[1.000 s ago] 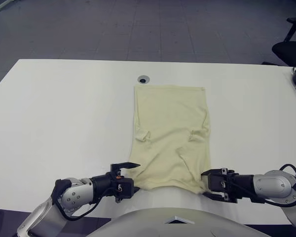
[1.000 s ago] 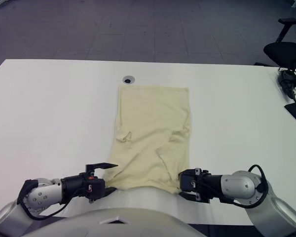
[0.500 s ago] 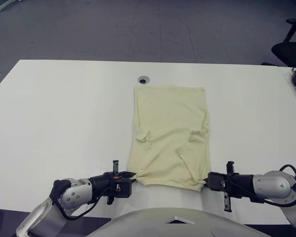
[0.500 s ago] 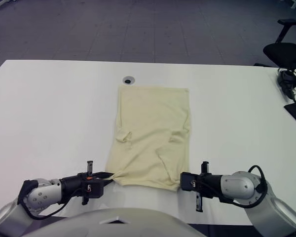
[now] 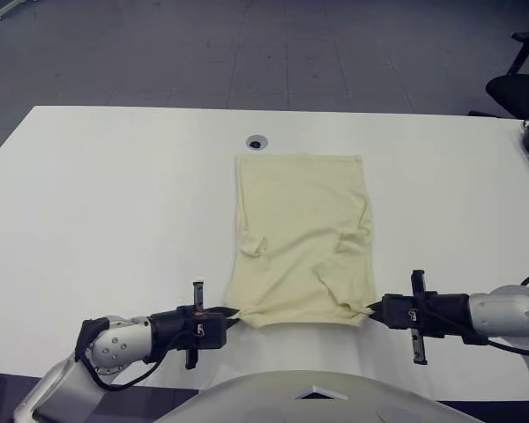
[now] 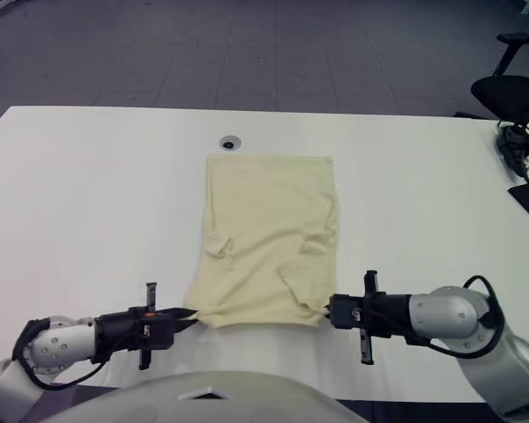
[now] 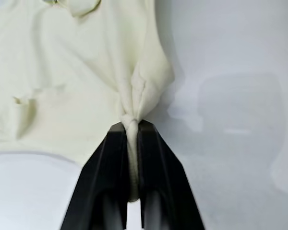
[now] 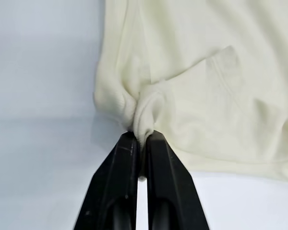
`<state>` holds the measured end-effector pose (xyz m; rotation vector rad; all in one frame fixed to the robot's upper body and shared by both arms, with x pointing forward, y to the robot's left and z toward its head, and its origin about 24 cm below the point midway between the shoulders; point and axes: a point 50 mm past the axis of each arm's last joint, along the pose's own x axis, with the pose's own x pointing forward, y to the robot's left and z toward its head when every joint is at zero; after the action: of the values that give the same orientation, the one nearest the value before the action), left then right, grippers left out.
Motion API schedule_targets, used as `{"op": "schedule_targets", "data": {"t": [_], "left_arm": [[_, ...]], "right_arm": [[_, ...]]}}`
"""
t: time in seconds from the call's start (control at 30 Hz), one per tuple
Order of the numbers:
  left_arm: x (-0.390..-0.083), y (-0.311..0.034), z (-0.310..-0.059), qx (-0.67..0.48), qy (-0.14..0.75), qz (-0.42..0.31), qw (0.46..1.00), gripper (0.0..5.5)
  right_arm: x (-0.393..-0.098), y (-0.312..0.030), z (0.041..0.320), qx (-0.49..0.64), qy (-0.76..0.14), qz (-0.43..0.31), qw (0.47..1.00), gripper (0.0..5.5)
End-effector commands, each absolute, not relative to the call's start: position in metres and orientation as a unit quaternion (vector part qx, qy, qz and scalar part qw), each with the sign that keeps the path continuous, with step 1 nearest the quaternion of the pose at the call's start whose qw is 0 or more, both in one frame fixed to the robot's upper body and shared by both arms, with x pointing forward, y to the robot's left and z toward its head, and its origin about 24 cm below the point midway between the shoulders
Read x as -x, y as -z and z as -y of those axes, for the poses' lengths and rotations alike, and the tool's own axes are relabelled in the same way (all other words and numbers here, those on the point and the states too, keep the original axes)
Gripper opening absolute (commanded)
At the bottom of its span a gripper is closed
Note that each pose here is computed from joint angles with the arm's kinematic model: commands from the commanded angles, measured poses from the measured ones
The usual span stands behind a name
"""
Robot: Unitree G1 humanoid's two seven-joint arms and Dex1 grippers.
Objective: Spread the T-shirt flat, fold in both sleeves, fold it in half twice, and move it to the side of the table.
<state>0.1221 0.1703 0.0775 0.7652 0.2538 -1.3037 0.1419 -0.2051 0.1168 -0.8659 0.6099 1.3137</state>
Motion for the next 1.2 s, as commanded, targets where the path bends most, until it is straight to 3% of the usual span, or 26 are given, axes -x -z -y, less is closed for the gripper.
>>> {"op": "schedule_targets", "data": {"t": [0.03, 0.3, 0.6, 0.9, 1.2], "left_arm": [[-0.12, -0.105, -0.174, -0.324, 0.615, -0.088, 0.714, 0.09], [-0.099, -0.14, -0.177, -0.237, 0.661, -0.074, 0.708, 0.08], [-0.092, -0.161, -0.184, -0.188, 0.676, -0.074, 0.709, 0.08], [-0.143, -0.153, -0.218, -0.149, 0.585, -0.094, 0.792, 0.08], [-0.196, -0.137, -0.206, -0.178, 0.532, -0.078, 0.824, 0.08]], "right_arm": [[-0.146, -0.144, 0.207, 0.39, -0.608, -0.245, 0.646, 0.05], [-0.13, -0.183, 0.197, 0.37, -0.68, -0.229, 0.591, 0.05], [-0.119, -0.202, 0.187, 0.36, -0.707, -0.242, 0.559, 0.05], [-0.169, -0.214, 0.206, 0.356, -0.637, -0.246, 0.638, 0.05], [-0.234, -0.194, 0.201, 0.341, -0.591, -0.222, 0.697, 0.05]]}}
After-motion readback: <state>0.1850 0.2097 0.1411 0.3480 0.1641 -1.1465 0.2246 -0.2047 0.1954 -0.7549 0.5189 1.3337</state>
